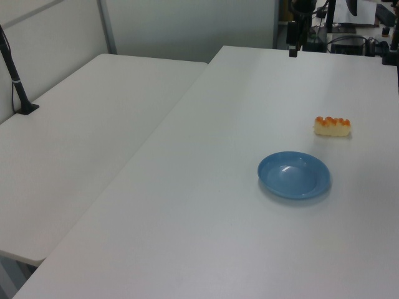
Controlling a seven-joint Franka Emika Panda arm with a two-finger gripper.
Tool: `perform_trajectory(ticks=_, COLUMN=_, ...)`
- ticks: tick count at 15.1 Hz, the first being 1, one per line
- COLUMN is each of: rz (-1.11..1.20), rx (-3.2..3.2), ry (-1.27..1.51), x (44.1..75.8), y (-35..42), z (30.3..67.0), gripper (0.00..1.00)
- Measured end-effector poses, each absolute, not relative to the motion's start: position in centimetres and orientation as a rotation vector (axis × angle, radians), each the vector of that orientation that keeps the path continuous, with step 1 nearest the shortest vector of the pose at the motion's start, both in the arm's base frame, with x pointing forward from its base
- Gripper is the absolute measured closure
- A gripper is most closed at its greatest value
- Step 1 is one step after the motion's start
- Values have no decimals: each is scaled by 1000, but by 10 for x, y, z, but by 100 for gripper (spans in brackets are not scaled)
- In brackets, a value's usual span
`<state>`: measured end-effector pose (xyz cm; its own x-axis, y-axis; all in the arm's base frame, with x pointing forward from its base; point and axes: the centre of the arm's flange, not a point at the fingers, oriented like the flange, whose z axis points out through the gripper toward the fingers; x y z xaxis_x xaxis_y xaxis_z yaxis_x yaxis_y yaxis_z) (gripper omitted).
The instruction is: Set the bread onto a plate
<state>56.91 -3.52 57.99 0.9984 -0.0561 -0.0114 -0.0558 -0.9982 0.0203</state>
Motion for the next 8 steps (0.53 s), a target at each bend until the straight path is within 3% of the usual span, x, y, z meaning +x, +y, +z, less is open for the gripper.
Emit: perform_trajectory(ticks=8, rz=-20, rx=3122, ry=2, x=569, y=-43, z=580, gripper=0)
